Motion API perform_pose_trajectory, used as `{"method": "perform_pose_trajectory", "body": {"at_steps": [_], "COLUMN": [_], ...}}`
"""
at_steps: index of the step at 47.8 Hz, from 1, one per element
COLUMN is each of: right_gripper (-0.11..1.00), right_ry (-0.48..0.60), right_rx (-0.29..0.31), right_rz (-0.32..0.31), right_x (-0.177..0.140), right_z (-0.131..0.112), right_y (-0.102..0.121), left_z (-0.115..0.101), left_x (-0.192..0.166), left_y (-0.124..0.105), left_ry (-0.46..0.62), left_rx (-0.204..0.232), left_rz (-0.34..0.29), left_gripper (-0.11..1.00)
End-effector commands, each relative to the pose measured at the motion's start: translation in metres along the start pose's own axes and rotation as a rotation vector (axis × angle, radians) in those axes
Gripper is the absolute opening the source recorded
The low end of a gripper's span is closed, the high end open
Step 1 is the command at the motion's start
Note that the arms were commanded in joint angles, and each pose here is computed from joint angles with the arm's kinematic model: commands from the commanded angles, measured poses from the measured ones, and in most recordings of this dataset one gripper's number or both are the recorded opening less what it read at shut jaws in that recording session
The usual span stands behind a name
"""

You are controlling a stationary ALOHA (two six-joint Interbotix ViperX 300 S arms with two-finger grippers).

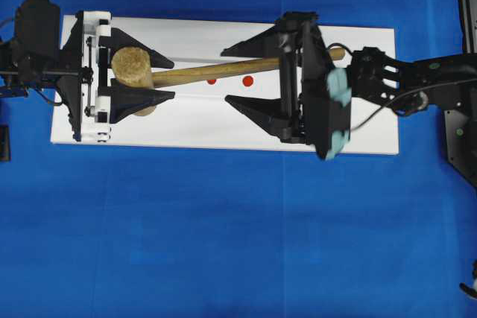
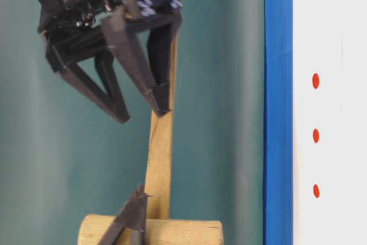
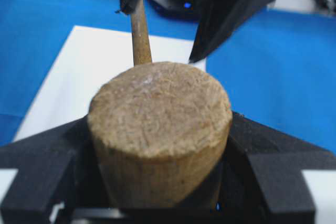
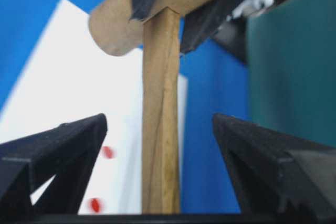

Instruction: Hit the mark with a hammer.

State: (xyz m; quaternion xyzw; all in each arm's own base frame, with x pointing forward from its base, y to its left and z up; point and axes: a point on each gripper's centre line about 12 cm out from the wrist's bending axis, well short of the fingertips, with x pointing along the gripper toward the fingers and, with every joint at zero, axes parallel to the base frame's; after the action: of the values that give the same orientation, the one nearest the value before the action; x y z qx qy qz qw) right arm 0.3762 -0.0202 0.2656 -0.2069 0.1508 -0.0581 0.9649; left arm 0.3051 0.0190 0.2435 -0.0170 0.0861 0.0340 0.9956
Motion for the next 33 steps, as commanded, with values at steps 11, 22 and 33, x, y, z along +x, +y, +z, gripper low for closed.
{"method": "perform_pose_trajectory", "body": {"at_steps": [11,22,33], "right_gripper": [0.96,0.96,0.96], "right_ry": [0.01,0.032,0.105], "right_rx": [0.197,0.242,0.275], "right_rz": [-0.015,-0.022,-0.014], "right_x": [-0.011,-0.009,0.004], "right_z": [0.006,0.001,-0.02], "right_y": [-0.009,-0.011,-0.007], "left_z": [0.011,0.013,0.015], "left_x": [-0.001,-0.001,-0.001], "left_y": [-0.003,-0.004,-0.005], "left_ry": [-0.033,-0.036,-0.042], "left_rx": [0.134,0.135,0.135], "left_rz": [-0.009,-0.012,-0.015], "left_gripper": [0.43,0.43,0.43]}}
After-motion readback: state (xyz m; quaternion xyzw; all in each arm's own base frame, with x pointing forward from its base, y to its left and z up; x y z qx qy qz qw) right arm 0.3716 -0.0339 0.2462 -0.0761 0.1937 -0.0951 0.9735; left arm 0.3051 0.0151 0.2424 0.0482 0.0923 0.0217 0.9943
